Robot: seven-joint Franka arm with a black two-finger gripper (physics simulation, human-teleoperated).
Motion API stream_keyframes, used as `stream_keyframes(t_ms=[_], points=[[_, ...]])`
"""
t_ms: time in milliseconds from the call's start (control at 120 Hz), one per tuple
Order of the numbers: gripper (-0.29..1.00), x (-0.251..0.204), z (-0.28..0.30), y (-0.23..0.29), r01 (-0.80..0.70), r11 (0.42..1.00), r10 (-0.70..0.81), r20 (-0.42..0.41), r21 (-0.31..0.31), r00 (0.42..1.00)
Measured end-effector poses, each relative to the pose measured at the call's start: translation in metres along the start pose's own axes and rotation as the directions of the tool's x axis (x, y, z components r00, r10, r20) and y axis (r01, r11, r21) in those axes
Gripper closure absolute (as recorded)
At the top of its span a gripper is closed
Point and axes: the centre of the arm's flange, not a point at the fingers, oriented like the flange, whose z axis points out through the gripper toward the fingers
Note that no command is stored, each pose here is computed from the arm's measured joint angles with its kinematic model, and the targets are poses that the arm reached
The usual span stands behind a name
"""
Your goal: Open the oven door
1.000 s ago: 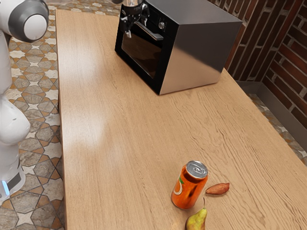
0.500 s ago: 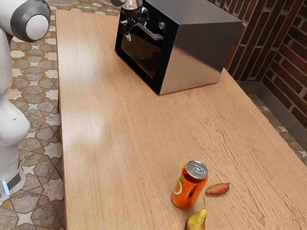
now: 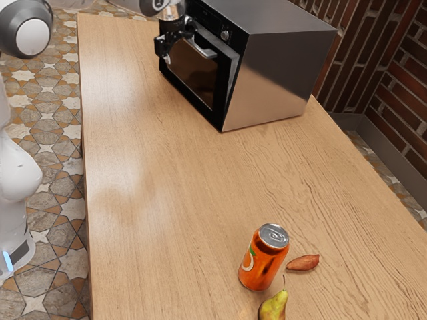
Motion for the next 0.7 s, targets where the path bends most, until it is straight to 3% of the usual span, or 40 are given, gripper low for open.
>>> stream_keyframes(t_ms=[700], points=[[0.0,-0.005,0.011,-0.05,0.05,0.999,-0.05,0.024,-0.005,0.998]])
